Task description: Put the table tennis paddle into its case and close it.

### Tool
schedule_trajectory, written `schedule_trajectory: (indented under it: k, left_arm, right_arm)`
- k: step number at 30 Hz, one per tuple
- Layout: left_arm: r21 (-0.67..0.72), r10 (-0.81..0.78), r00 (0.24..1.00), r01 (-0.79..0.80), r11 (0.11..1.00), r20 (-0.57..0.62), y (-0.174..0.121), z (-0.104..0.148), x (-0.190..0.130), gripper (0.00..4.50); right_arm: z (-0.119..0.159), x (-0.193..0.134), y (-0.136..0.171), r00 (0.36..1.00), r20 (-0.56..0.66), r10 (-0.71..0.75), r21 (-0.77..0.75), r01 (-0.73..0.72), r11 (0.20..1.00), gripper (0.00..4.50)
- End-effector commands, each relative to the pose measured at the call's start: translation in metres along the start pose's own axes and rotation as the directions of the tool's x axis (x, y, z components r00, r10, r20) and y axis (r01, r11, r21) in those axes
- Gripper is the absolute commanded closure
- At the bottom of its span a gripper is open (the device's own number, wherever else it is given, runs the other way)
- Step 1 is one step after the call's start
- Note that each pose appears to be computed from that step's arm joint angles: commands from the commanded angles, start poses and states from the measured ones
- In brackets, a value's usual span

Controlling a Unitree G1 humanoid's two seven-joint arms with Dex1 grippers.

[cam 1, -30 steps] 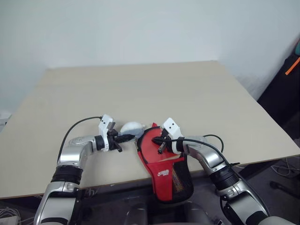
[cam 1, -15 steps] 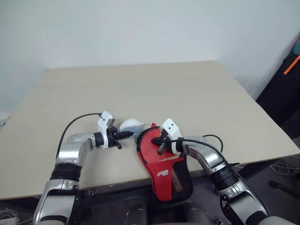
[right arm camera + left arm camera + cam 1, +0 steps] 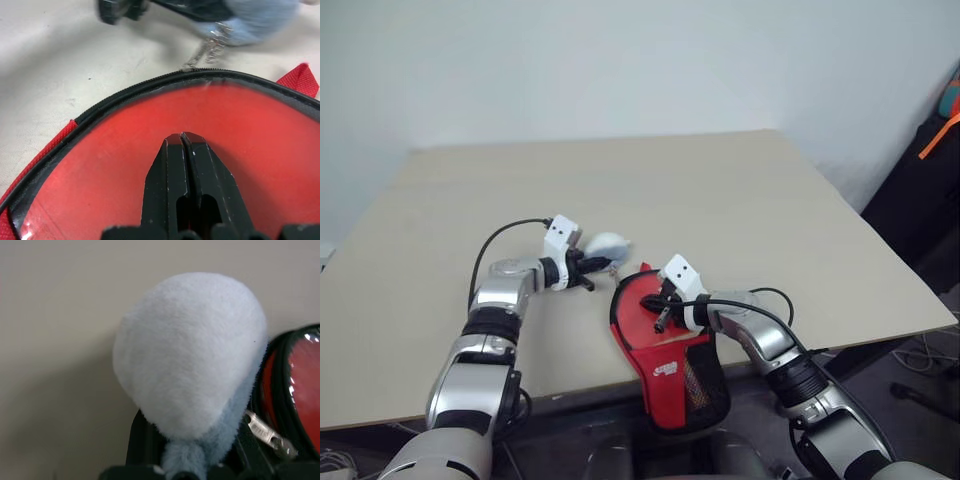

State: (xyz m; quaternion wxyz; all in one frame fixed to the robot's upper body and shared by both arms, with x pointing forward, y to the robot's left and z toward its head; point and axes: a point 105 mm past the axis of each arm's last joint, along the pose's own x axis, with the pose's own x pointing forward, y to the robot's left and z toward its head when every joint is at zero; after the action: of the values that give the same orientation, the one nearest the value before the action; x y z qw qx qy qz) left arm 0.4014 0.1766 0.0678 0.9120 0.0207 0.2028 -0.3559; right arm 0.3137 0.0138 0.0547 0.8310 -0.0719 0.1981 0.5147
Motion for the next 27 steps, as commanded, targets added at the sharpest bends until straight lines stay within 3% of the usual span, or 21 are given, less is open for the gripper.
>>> schedule_trajectory:
  k: [1, 17, 27]
  left_arm:
    - [0.059, 0.054, 0.994, -0.060, 0.996, 0.092, 0.004, 0.037, 0.009, 4.36]
    - [0.084, 0.031, 0.989, -0.043, 0.996, 0.144, -0.029, 0.070, 0.056, 4.36]
    - [0.156, -0.137, 0.975, 0.111, 0.982, 0.173, -0.074, 0.088, 0.079, 4.36]
  right_arm:
    - [-0.017, 0.002, 0.003, 0.998, -0.057, 0.009, 0.023, -0.008, 1.000, 4.50]
    - [-0.021, 0.003, 0.007, 0.998, -0.069, 0.013, 0.025, -0.011, 1.000, 4.50]
    - [-0.022, 0.004, 0.008, 0.997, -0.075, 0.014, 0.024, -0.012, 1.000, 4.50]
